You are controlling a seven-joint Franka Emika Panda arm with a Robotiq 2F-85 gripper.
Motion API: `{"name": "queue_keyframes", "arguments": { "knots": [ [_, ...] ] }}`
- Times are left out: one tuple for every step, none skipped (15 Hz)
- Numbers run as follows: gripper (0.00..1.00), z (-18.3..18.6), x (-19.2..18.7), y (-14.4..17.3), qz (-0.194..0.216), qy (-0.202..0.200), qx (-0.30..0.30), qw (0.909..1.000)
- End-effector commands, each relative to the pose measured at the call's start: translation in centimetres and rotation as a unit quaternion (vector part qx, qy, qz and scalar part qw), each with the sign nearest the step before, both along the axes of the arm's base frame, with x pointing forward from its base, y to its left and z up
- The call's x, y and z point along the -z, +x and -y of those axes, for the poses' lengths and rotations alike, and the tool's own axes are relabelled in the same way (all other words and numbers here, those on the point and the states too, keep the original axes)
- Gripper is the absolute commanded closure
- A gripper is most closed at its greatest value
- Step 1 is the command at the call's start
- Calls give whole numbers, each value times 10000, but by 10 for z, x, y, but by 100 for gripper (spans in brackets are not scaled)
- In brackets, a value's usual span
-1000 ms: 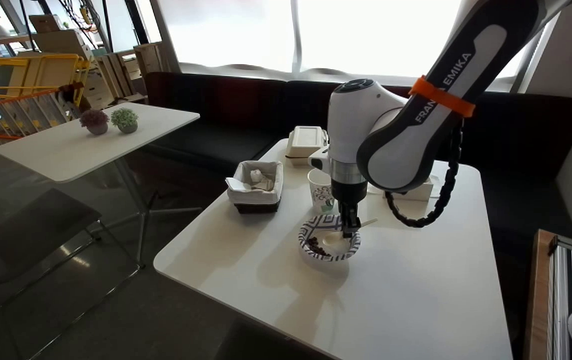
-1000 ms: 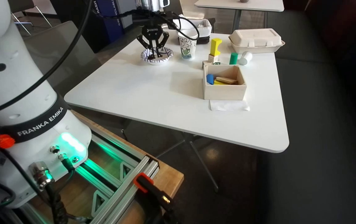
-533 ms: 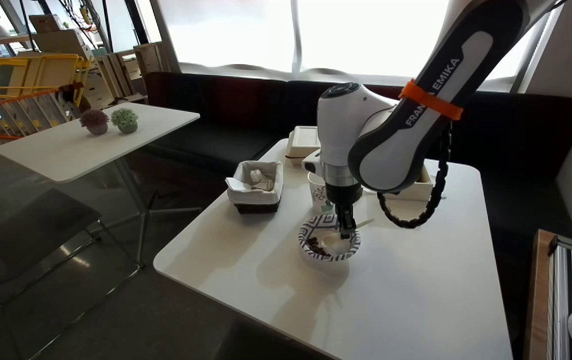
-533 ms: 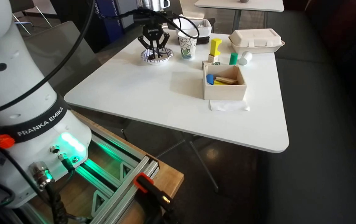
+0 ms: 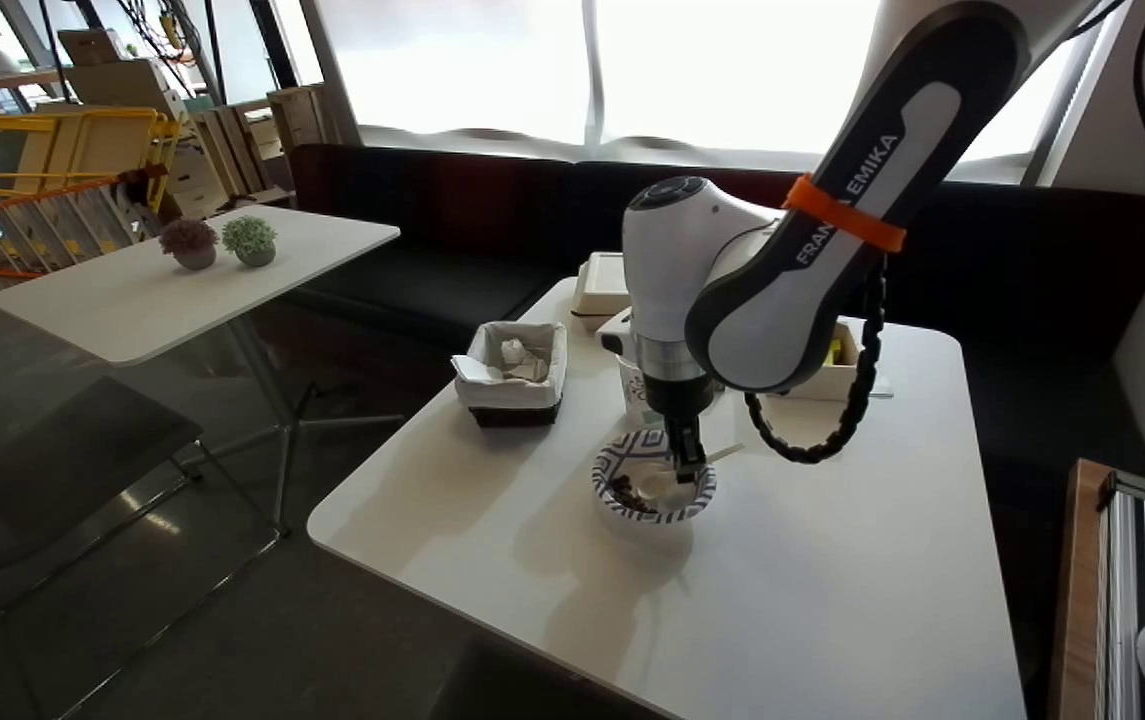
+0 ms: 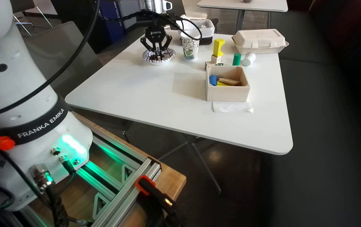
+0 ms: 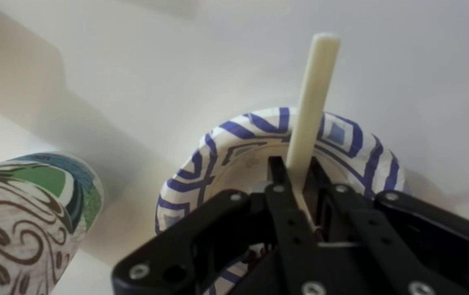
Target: Pick up the spoon and scoop some of the contents from the bowl and pour them in the cup
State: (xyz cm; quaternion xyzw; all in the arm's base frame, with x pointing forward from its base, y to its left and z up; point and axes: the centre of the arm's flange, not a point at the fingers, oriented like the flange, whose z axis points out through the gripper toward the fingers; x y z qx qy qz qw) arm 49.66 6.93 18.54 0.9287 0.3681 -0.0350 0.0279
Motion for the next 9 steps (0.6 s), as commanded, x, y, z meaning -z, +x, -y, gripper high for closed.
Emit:
{"name": "queue_keyframes", "arguments": {
  "knots": [
    [96, -10, 4, 5, -105, -122, -27, 9999],
    [96, -12, 4, 6, -101, -116, -42, 9999],
    [96, -13, 3, 6, -95, -108, -56, 9999],
    [96, -14, 3, 6, -84, -106, -72, 9999],
    [96, -15, 2, 6, -77, -107, -85, 9999],
    [96, -15, 2, 6, -78, -98, -93, 9999],
    [96, -16, 1, 6, -65, -94, -101, 9999],
    [96, -16, 0, 5, -54, -92, -110, 9999],
    [96, -16, -1, 5, -50, -95, -114, 9999]
  ]
}}
